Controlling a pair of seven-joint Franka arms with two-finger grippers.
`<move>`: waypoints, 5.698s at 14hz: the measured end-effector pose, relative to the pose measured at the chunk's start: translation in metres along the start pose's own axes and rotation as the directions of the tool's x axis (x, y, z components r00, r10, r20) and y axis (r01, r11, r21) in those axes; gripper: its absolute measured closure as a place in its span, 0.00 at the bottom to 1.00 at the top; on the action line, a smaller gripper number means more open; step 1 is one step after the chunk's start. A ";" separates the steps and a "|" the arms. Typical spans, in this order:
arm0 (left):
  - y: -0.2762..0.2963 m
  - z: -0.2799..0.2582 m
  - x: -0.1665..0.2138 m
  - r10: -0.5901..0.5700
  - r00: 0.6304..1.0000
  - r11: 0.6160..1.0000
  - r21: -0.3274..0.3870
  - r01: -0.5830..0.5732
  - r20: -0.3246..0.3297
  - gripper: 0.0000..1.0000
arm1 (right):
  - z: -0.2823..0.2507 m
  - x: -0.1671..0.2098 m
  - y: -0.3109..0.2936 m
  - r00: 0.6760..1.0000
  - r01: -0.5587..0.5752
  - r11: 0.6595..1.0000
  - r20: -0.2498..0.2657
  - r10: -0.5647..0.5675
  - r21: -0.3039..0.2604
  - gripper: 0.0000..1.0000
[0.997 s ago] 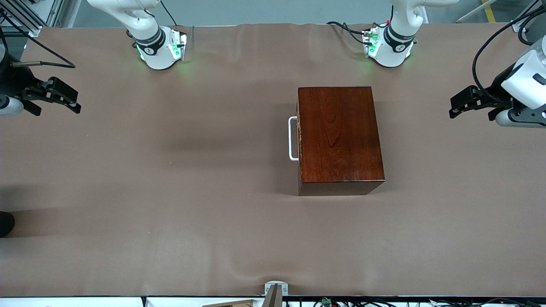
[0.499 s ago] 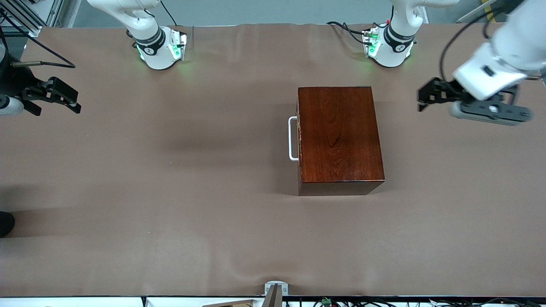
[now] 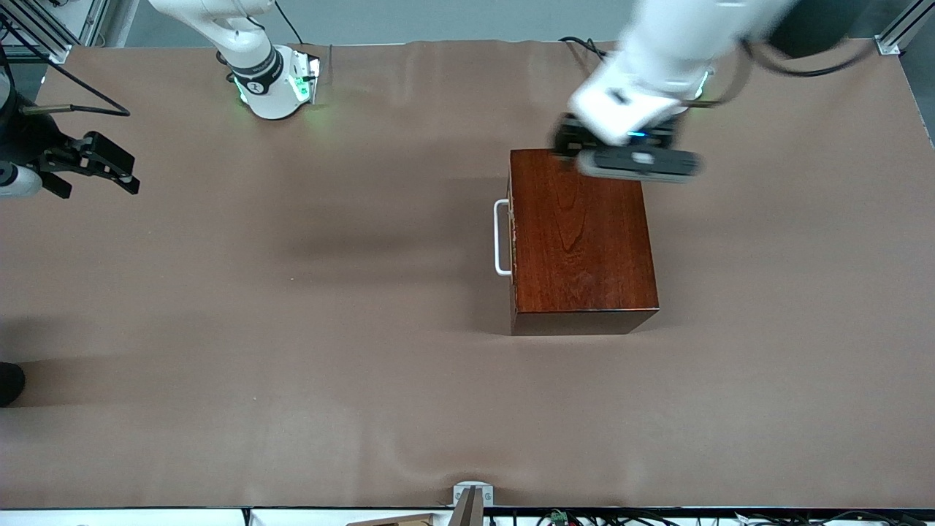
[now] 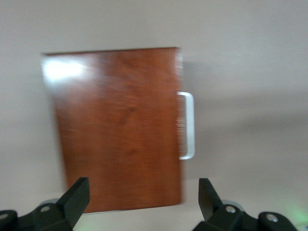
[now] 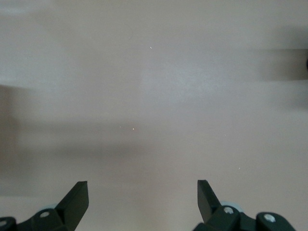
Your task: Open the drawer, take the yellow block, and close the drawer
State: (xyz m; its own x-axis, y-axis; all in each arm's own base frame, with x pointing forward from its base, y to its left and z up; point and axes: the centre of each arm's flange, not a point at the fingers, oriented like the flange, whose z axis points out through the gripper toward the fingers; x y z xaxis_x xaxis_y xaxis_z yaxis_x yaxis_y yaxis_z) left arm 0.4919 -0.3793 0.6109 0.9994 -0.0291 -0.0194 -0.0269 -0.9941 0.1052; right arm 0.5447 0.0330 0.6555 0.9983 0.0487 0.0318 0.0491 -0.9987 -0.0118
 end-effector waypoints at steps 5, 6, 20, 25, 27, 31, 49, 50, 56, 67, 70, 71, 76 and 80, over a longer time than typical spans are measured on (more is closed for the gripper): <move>0.117 0.076 -0.051 -0.074 0.997 0.996 0.042 0.074 0.001 0.00 | 0.000 0.000 0.000 1.000 0.000 1.000 0.000 0.000 0.000 0.00; 0.128 0.094 -0.057 -0.063 0.998 0.995 0.079 0.063 -0.009 0.00 | 0.000 0.000 0.000 1.000 0.000 1.000 0.000 0.000 0.000 0.00; 0.152 0.287 -0.045 0.052 0.999 0.931 0.362 -0.049 0.002 0.00 | 0.000 0.000 0.000 1.000 0.000 1.000 0.000 0.000 0.000 0.00; 0.147 0.299 -0.032 0.121 0.993 0.928 0.353 -0.116 0.010 0.00 | 0.000 0.000 0.000 1.000 0.000 1.000 0.000 0.000 0.000 0.00; 0.145 0.304 -0.031 0.122 0.992 0.925 0.359 -0.120 0.016 0.00 | 0.000 0.000 0.000 1.000 0.000 1.000 0.000 0.000 0.000 0.00; 0.139 0.320 -0.024 0.112 0.994 0.922 0.372 -0.111 0.019 0.00 | 0.000 0.000 0.000 1.000 0.000 1.000 0.000 0.000 0.000 0.00; 0.153 0.334 -0.021 0.009 0.997 0.953 0.301 0.015 -0.077 0.00 | 0.000 -0.001 0.000 1.000 0.000 1.000 0.006 0.000 0.000 0.00; 0.158 0.333 -0.023 0.010 0.996 0.959 0.283 0.016 -0.090 0.00 | 0.001 -0.001 0.000 1.000 0.000 1.000 0.008 0.000 0.000 0.00; 0.180 0.327 -0.030 -0.012 0.990 0.984 0.176 0.037 -0.142 0.00 | 0.001 -0.001 0.000 1.000 0.000 1.000 0.009 0.000 0.000 0.00; 0.181 0.337 -0.028 -0.040 0.991 0.988 0.140 0.058 -0.124 0.00 | 0.001 -0.001 0.004 1.000 -0.008 1.000 0.010 0.008 0.000 0.00; 0.181 0.339 -0.028 -0.040 0.992 0.988 0.141 0.057 -0.123 0.00 | 0.001 -0.001 0.004 1.000 -0.008 1.000 0.010 0.008 0.000 0.00; 0.182 0.339 -0.028 -0.040 0.991 0.989 0.138 0.057 -0.124 0.00 | 0.001 -0.001 0.005 1.000 -0.009 1.000 0.010 0.009 0.000 0.00; 0.192 0.335 -0.030 -0.049 0.990 0.996 0.066 0.058 -0.130 0.00 | 0.003 0.000 0.006 1.000 -0.010 1.000 0.016 0.010 0.001 0.00; 0.196 0.334 -0.032 -0.048 0.990 0.998 0.041 0.054 -0.133 0.00 | 0.027 0.009 -0.019 0.997 0.034 0.999 0.065 -0.034 0.007 0.00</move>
State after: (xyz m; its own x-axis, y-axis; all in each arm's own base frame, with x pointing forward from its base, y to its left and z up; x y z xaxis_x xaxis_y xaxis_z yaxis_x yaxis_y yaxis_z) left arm 0.4477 -0.6081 0.3001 0.9936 0.0325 0.1084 0.0258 -0.9977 0.0631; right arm 0.5541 0.0527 0.6286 0.9959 0.0838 -0.0328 0.0832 -0.9964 -0.0177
